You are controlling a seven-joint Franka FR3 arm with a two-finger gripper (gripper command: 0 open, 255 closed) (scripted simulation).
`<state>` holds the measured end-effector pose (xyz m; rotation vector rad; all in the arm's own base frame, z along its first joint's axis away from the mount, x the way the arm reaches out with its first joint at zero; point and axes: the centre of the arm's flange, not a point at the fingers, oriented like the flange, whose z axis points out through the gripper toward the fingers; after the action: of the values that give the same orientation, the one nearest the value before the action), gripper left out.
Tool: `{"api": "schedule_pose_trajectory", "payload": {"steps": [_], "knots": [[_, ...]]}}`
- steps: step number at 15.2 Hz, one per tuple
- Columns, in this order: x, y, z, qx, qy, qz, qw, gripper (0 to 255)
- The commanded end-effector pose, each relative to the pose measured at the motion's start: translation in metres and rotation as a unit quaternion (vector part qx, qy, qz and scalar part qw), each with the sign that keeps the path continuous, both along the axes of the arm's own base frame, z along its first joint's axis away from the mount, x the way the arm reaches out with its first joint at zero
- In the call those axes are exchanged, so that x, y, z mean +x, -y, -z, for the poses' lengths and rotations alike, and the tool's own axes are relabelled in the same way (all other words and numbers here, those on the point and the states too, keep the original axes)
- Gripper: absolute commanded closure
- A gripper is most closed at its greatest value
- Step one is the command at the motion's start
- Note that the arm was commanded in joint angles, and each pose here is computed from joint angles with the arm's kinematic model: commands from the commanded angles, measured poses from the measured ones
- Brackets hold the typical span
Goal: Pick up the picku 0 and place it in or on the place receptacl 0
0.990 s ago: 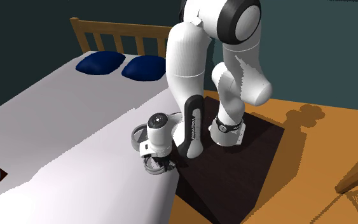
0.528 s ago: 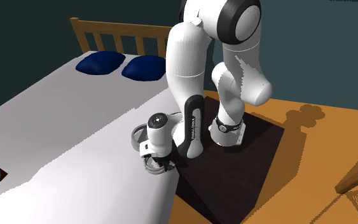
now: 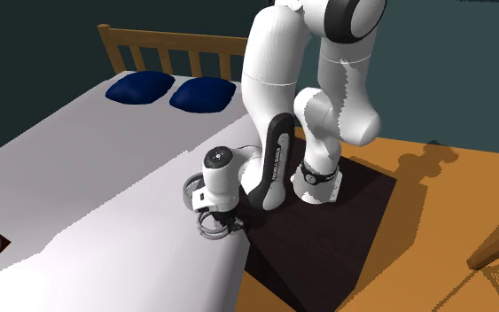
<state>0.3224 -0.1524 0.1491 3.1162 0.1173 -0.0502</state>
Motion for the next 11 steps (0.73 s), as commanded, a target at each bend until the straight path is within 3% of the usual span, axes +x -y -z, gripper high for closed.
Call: {"api": "schedule_pose_trajectory", "payload": {"steps": [1, 11], "knots": [[-0.001, -0.001, -0.011, 0.001, -0.001, 0.001, 1.0000, 255], [-0.001, -0.001, -0.064, 0.001, -0.001, 0.001, 1.0000, 255]]}}
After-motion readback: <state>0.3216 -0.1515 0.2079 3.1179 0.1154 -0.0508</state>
